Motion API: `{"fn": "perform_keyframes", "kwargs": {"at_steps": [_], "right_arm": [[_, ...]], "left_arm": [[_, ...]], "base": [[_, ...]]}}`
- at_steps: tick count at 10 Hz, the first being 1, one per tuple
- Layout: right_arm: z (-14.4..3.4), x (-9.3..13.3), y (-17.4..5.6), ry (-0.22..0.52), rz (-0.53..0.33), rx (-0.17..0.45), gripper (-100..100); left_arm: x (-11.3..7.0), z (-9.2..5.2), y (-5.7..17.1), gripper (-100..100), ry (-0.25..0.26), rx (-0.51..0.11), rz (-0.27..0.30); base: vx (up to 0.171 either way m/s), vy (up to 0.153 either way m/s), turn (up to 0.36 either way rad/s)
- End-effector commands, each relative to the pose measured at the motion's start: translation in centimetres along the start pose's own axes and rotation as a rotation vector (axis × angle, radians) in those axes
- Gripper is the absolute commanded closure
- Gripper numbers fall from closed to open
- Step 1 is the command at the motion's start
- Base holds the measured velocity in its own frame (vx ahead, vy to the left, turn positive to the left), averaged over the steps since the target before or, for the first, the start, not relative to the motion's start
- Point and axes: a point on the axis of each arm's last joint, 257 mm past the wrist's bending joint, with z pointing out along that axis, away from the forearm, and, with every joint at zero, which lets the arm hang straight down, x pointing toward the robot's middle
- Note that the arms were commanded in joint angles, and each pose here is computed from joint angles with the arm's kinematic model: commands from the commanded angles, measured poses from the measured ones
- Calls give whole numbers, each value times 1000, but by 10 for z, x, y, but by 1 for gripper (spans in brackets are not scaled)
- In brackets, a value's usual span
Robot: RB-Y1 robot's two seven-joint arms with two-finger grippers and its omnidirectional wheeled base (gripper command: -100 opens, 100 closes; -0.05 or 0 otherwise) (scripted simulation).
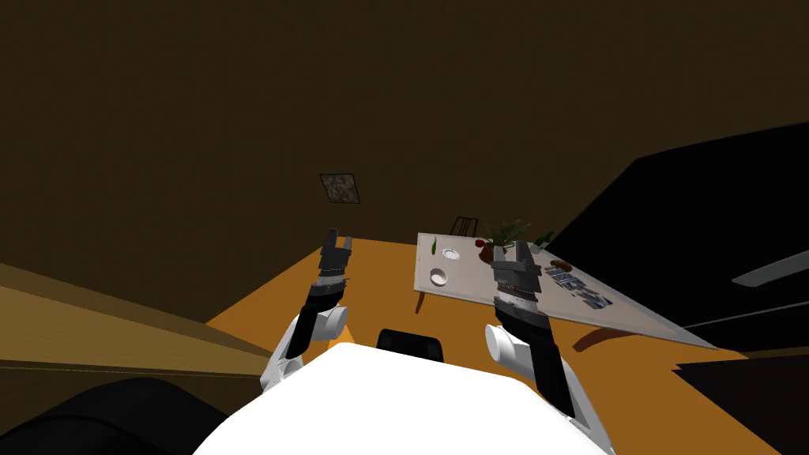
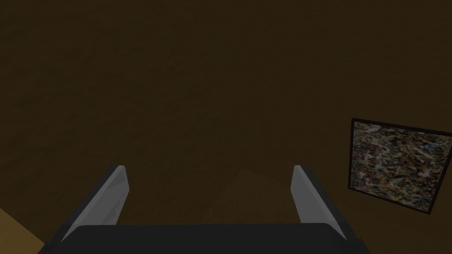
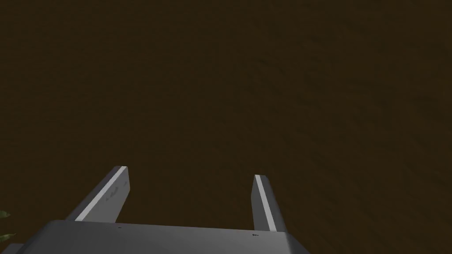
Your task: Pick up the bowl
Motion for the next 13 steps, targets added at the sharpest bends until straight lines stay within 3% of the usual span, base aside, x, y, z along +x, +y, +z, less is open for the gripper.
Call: {"fn": "perform_keyframes", "kwargs": {"at_steps": [1,3,7,13], "right_arm": [[0,8,-4,49,-23,5,-100],[-1,15,-8,85,-39,11,-100],[-8,46,-34,235,-116,48,-100],[-39,98,-90,468,-252,118,-100]], "left_arm": [[0,0,0,0,0,0,0],[0,0,0,0,0,0,0],[0,0,0,0,0,0,0],[0,0,0,0,0,0,0]], "base": [[-1,15,43],[4,22,45],[5,49,101],[27,87,163]]}}
